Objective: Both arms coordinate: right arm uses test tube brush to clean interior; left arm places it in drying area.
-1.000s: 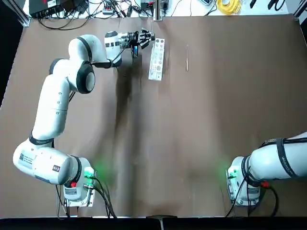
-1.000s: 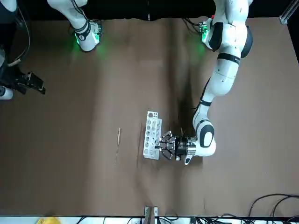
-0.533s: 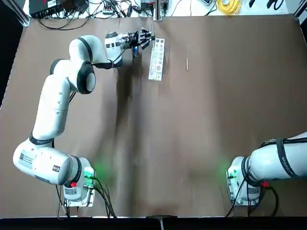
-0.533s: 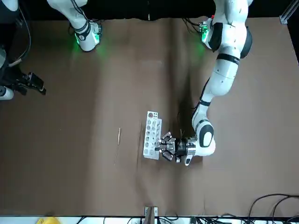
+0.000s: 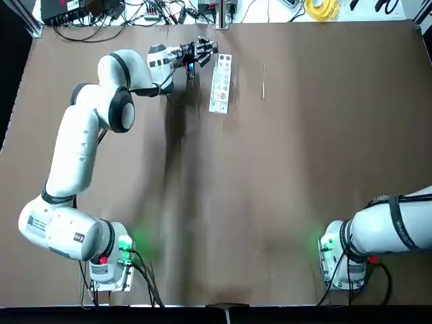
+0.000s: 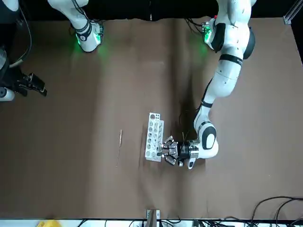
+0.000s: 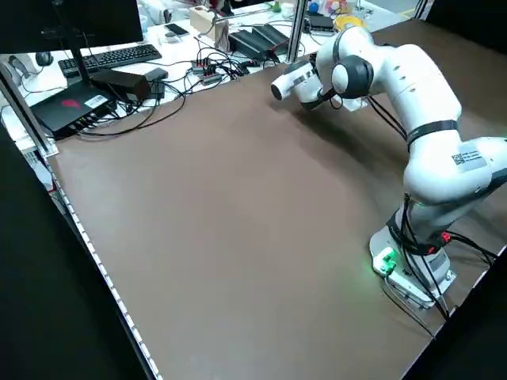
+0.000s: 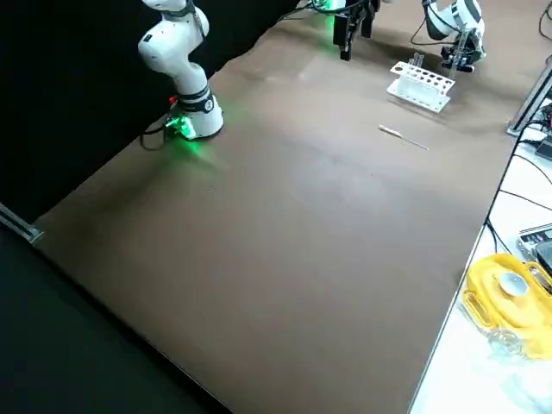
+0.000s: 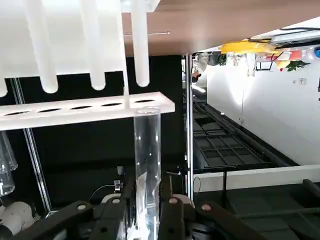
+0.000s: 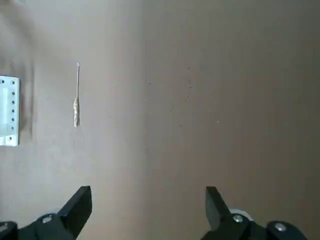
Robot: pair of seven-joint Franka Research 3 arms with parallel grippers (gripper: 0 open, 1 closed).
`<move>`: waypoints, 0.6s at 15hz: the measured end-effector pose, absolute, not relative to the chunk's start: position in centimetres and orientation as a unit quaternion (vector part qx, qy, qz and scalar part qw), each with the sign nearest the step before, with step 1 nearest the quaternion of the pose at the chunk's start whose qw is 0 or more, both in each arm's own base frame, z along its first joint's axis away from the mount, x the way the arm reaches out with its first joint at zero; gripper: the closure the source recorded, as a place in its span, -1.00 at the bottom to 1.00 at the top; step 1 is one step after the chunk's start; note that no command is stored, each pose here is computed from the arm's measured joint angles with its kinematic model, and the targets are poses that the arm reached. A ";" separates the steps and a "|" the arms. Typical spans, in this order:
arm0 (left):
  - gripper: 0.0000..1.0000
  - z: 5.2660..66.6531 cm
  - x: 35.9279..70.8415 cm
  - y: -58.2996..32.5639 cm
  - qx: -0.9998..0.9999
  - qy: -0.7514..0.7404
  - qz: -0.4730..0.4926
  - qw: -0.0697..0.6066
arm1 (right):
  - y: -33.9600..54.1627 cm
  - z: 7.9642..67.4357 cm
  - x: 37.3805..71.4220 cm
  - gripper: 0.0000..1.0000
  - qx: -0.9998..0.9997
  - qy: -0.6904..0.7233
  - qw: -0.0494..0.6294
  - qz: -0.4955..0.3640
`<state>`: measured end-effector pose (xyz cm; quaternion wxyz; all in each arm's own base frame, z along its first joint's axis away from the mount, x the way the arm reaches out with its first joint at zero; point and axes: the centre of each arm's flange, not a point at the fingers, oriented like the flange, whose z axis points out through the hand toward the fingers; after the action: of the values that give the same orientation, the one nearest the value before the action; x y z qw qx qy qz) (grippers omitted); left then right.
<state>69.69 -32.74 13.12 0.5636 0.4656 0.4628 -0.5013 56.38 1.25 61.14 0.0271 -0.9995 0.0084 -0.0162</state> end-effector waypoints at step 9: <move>0.54 11.9 69.5 -32.7 0.469 0.463 -0.497 0.565 | 1.2 61.1 56.4 -1.00 -0.999 0.008 0.027 -0.016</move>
<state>69.45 -32.71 11.90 0.5652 0.4686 0.4628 -0.4968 56.38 1.25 61.14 0.0271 -0.9995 0.0083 -0.0163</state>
